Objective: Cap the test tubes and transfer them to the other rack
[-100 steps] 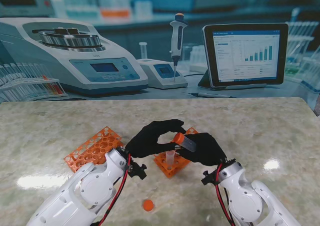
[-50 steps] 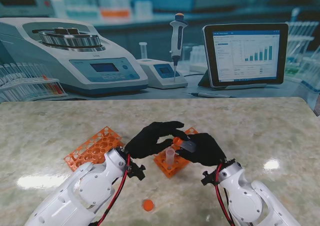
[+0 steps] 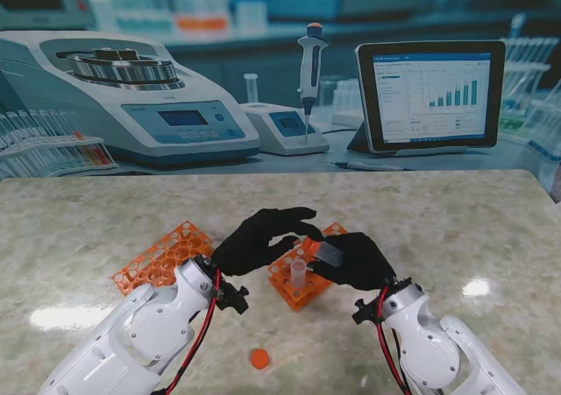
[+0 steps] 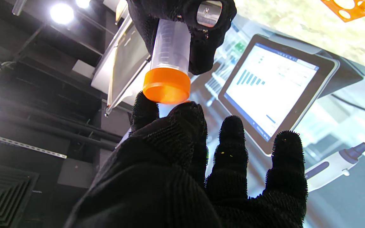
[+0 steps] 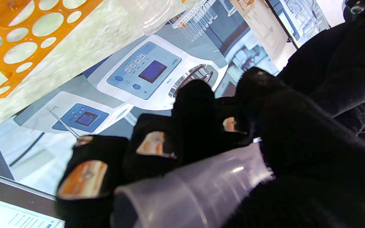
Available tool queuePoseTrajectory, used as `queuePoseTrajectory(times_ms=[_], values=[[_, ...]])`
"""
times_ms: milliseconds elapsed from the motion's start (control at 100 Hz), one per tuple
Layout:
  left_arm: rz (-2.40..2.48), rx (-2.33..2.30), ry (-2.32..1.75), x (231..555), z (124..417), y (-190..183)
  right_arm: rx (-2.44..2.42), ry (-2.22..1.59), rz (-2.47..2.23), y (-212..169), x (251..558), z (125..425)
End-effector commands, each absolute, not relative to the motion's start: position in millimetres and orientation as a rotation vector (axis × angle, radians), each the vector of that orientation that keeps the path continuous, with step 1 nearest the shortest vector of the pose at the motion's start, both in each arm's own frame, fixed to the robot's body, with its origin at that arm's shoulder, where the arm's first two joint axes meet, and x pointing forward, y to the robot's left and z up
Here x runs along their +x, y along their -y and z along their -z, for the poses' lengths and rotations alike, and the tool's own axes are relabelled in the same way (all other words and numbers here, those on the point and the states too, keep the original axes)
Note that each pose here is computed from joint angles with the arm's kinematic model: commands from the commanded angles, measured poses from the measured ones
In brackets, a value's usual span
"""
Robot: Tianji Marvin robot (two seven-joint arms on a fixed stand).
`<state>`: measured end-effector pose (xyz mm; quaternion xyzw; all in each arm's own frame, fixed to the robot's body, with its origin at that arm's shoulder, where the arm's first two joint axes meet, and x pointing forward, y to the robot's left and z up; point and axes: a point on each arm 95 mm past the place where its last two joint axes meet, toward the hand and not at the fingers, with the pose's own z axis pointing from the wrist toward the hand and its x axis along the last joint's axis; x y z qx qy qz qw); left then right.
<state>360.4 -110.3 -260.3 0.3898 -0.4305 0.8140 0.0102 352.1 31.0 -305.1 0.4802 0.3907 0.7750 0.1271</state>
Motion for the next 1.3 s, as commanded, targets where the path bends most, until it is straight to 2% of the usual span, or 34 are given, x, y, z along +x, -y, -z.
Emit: queuePoseTrajectory(times_ms=[0, 440, 1290], values=[[-2.556, 1.205, 1.336, 359.5, 255.7, 108.6, 1.402, -1.136, -2.263, -33.7, 349.5, 305.3], [-2.568, 1.227, 1.317, 358.4, 257.1, 101.6, 1.402, -1.138, -2.263, -34.3, 349.9, 305.5], [-2.502, 1.261, 1.328, 363.8, 269.3, 120.9, 1.399, -1.135, -2.264, -33.7, 349.3, 305.0]])
